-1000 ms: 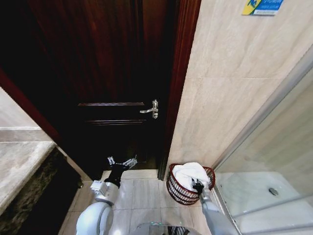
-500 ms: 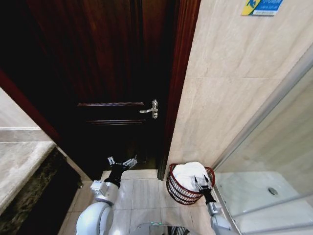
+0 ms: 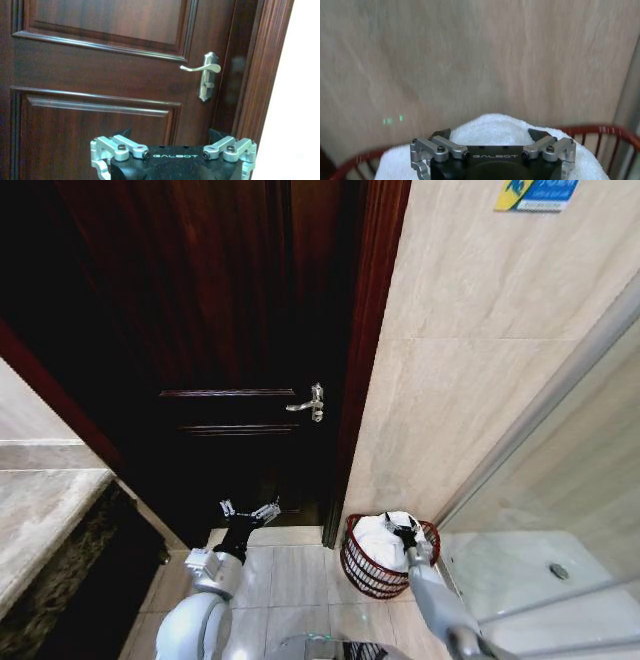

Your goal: Discard the used towel into the hamper.

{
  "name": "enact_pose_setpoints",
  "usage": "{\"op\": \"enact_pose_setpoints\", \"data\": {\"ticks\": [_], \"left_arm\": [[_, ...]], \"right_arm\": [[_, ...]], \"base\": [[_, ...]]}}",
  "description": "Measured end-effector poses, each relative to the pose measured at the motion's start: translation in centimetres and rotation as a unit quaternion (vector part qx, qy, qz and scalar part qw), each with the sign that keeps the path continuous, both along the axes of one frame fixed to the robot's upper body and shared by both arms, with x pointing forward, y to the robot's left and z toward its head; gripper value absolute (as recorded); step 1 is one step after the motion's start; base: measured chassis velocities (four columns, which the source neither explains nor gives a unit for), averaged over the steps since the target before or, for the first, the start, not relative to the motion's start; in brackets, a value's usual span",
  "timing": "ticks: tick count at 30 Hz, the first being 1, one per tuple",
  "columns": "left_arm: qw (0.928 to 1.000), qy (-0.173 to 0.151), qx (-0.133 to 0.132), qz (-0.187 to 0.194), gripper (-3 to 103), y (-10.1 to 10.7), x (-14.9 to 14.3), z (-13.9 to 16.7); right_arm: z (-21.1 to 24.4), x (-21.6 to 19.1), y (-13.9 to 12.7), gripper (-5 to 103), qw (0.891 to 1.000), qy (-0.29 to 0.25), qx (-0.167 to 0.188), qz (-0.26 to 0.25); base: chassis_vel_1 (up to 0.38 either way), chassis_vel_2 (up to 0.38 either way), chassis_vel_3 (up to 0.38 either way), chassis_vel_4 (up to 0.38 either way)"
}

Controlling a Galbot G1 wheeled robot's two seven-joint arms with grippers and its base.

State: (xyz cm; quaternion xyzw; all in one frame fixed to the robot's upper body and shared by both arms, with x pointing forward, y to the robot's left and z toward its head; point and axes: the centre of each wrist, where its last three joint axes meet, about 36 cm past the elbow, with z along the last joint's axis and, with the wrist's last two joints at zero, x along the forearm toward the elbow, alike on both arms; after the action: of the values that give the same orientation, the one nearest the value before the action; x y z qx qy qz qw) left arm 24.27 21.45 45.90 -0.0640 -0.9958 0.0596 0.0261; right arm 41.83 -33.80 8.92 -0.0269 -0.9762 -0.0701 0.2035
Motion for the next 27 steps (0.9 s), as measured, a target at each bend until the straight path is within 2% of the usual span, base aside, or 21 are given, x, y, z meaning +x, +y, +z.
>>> {"op": "enact_pose_setpoints", "data": {"ticks": [6, 8, 10, 18, 20, 27], "left_arm": [[1.0000, 0.000, 0.000, 0.000, 100, 0.0, 0.0, 0.0], [1.0000, 0.000, 0.000, 0.000, 100, 0.0, 0.0, 0.0], [1.0000, 0.000, 0.000, 0.000, 100, 0.0, 0.0, 0.0], [1.0000, 0.000, 0.000, 0.000, 100, 0.0, 0.0, 0.0], [1.0000, 0.000, 0.000, 0.000, 100, 0.0, 0.0, 0.0], [1.0000, 0.000, 0.000, 0.000, 100, 0.0, 0.0, 0.0]], "right_arm": [[-1.1, -1.6, 0.0, 100, 0.999, 0.044, -0.022, 0.007], [-1.8, -2.8, -0.4, 100, 0.996, 0.087, -0.031, 0.016], [-1.9, -2.8, -0.5, 100, 0.995, 0.099, -0.029, 0.016], [-0.8, 0.4, -0.3, 100, 0.985, 0.164, -0.040, 0.025], [-0.3, 1.5, -0.2, 100, 0.978, 0.198, -0.048, 0.039], [-0.5, 2.0, 1.3, 100, 0.972, 0.229, -0.040, 0.044]], "base": [[0.000, 0.000, 0.000, 0.000], [0.000, 0.000, 0.000, 0.000], [0.000, 0.000, 0.000, 0.000], [0.000, 0.000, 0.000, 0.000], [0.000, 0.000, 0.000, 0.000], [0.000, 0.000, 0.000, 0.000]]}}
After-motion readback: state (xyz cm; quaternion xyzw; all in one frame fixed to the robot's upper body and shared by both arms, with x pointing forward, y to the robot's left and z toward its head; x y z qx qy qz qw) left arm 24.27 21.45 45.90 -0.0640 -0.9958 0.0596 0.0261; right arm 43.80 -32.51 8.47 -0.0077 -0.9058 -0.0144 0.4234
